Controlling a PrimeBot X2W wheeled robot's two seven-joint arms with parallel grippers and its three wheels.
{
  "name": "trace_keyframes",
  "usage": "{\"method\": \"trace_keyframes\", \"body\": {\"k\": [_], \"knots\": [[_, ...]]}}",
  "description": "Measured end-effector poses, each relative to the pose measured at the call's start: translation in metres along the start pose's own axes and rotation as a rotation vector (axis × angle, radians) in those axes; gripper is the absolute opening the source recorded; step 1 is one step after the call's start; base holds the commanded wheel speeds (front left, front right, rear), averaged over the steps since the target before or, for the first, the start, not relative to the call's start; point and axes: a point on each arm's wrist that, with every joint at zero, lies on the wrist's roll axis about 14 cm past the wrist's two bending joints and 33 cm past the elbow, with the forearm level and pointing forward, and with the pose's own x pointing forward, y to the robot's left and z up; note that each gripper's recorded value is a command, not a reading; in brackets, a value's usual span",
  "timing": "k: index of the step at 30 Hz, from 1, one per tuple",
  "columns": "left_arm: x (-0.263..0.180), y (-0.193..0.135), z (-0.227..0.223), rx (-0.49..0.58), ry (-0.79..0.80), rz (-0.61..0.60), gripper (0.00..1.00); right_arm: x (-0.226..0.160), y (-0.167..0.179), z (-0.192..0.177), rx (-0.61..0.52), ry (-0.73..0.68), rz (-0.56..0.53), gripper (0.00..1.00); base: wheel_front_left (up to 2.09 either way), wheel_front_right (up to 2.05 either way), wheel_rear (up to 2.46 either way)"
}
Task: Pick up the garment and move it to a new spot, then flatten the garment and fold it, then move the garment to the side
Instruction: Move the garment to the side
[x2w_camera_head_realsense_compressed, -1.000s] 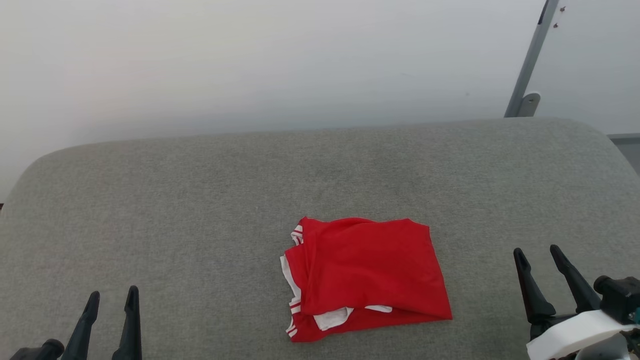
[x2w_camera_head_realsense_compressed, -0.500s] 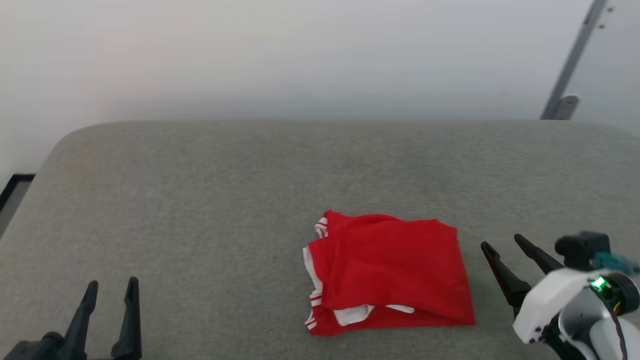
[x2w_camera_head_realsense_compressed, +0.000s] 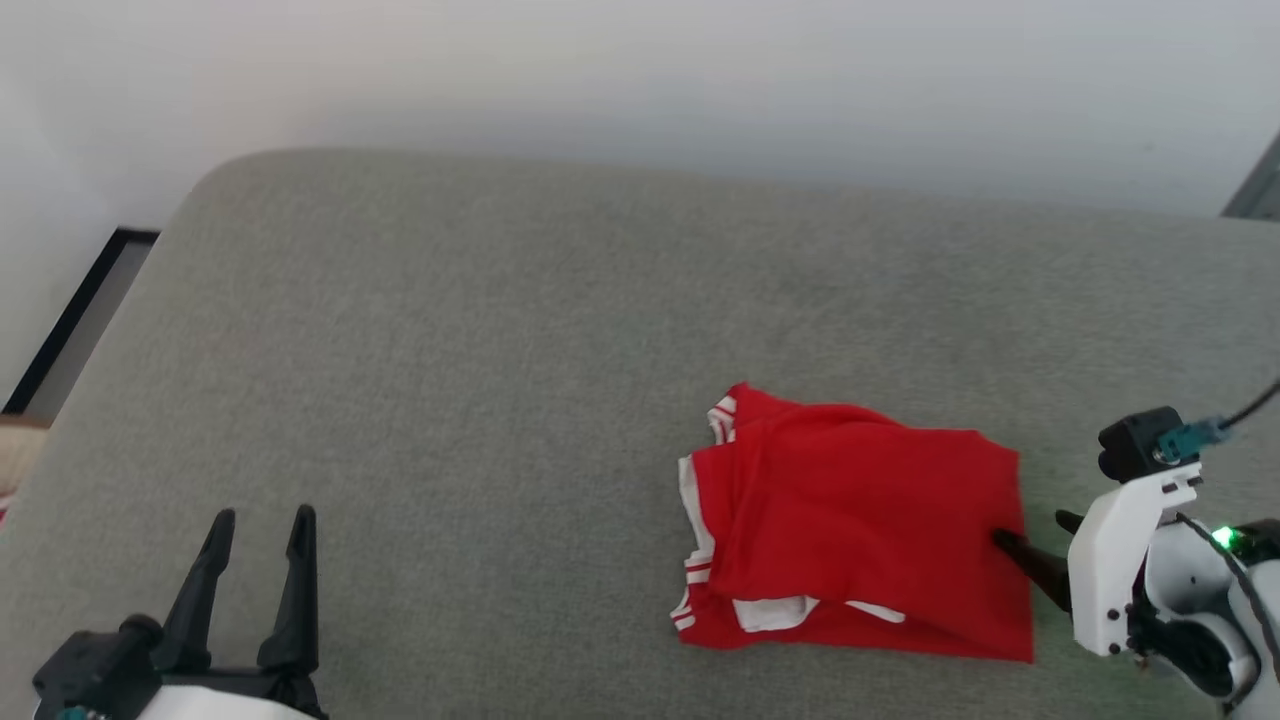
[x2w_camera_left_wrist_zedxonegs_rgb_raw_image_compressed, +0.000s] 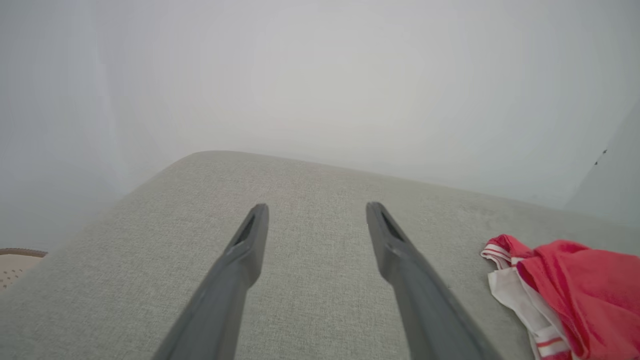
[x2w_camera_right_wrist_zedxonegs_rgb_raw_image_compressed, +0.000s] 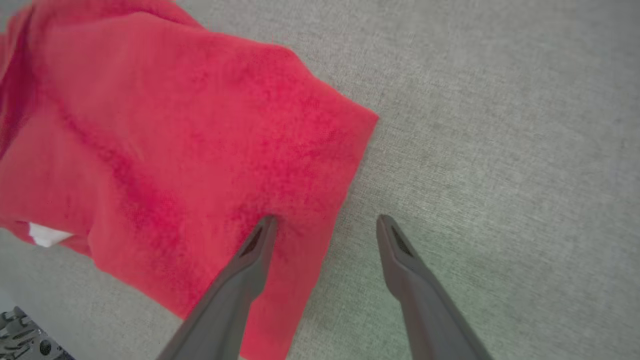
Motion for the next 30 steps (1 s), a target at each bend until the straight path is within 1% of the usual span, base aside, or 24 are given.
{"method": "trace_keyframes", "body": {"k": [6, 8, 9, 10, 12, 13, 14, 19, 24, 27, 30], "knots": [[0.009, 0.005, -0.008, -0.002, 0.027, 0.023, 1.00, 0.028, 0.004, -0.024, 0.001, 0.233, 0.036, 1.00, 0.00, 0.00, 0.00], [0.013, 0.005, -0.010, -0.004, 0.034, 0.027, 1.00, 0.037, 0.009, -0.027, 0.027, 0.294, 0.062, 1.00, 0.00, 0.00, 0.00], [0.015, 0.005, -0.011, -0.007, 0.034, 0.029, 1.00, 0.040, 0.010, -0.030, 0.022, 0.331, 0.065, 1.00, 0.00, 0.00, 0.00], [0.015, 0.005, -0.011, -0.007, 0.034, 0.029, 1.00, 0.040, 0.010, -0.030, 0.022, 0.331, 0.065, 1.00, 0.00, 0.00, 0.00], [0.017, 0.007, -0.013, -0.009, 0.043, 0.035, 1.00, 0.045, 0.014, -0.034, 0.028, 0.388, 0.084, 1.00, 0.00, 0.00, 0.00], [0.018, 0.007, -0.015, -0.013, 0.046, 0.038, 1.00, 0.047, 0.015, -0.035, 0.030, 0.410, 0.092, 0.48, 0.00, 0.00, 0.00], [0.019, 0.007, -0.015, -0.013, 0.046, 0.040, 1.00, 0.048, 0.017, -0.035, 0.026, 0.427, 0.098, 0.00, 0.00, 0.00, 0.00], [0.025, 0.008, -0.018, -0.022, 0.051, 0.048, 1.00, 0.055, 0.025, -0.026, 0.042, 0.409, 0.137, 0.00, 0.00, 0.00, 0.00], [0.034, 0.010, -0.014, -0.025, 0.034, 0.050, 1.00, 0.052, 0.022, -0.009, 0.055, 0.338, 0.143, 0.00, 0.00, 0.00, 0.00], [0.043, 0.005, -0.009, -0.020, 0.017, 0.028, 1.00, 0.048, 0.014, 0.004, 0.050, 0.291, 0.124, 0.00, 0.00, 0.00, 0.00], [0.052, -0.004, -0.009, -0.014, 0.014, -0.008, 1.00, 0.039, -0.005, 0.020, 0.049, 0.230, 0.081, 0.00, 0.00, 0.00, 0.00]]}}
